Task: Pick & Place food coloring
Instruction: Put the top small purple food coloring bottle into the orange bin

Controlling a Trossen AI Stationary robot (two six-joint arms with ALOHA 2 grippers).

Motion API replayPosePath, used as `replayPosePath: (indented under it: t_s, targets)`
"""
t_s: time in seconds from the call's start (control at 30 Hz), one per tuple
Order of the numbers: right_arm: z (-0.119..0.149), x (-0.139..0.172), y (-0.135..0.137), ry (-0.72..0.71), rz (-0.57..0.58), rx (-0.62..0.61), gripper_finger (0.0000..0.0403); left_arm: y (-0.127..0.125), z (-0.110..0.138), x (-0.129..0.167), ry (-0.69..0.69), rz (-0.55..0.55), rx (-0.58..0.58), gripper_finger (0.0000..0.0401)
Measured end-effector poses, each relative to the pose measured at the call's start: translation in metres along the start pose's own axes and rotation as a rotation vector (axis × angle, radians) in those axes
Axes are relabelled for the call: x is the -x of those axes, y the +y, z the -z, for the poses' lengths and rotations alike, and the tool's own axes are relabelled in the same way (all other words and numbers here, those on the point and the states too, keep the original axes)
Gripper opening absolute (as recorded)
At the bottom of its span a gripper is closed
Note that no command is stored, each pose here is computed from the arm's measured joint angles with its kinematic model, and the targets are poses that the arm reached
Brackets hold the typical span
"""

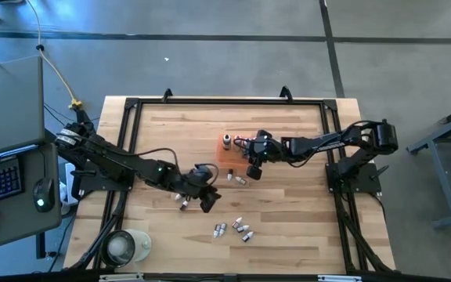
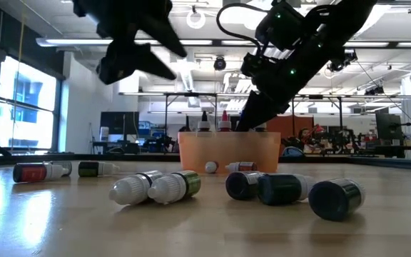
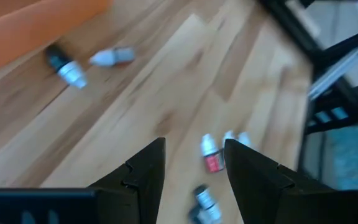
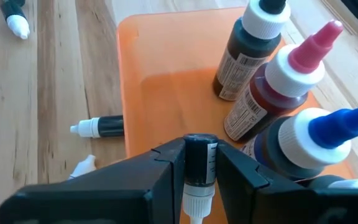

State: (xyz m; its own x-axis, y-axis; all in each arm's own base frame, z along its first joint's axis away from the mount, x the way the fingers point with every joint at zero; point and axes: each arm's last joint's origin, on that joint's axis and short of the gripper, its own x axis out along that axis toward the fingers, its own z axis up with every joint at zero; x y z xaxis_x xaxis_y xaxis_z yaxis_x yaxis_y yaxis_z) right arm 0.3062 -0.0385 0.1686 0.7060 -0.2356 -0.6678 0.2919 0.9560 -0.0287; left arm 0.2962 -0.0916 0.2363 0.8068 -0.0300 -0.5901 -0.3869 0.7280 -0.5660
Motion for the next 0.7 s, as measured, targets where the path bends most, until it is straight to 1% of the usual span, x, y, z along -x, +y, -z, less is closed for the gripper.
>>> replayPosePath:
  t_s: [0.07,0.23,0.33,0.5,0.7]
  targets:
    - [0.000,0.000,0.000,0.000,0.000,-0.014,0.0072,-0.003,-0.002,0.000,-0.019,0.026,0.007,0.0163]
    - [0.000,0.000,0.000,-0.002,-0.013,-0.023,0.0072,-0.005,-0.004,0.000,-0.037,0.050,0.010,0.0163]
    - [-0.001,0.000,0.001,-0.012,-0.016,-0.020,0.0072,-0.004,-0.008,0.000,-0.080,0.038,-0.047,0.0163]
    - [0.000,0.000,-0.002,-0.005,0.056,-0.010,0.0072,0.001,-0.020,-0.003,-0.136,0.027,-0.044,0.0163]
    - [0.000,0.000,-0.002,-0.008,0.062,-0.004,0.0072,0.011,-0.032,-0.005,-0.143,0.015,-0.029,0.0163]
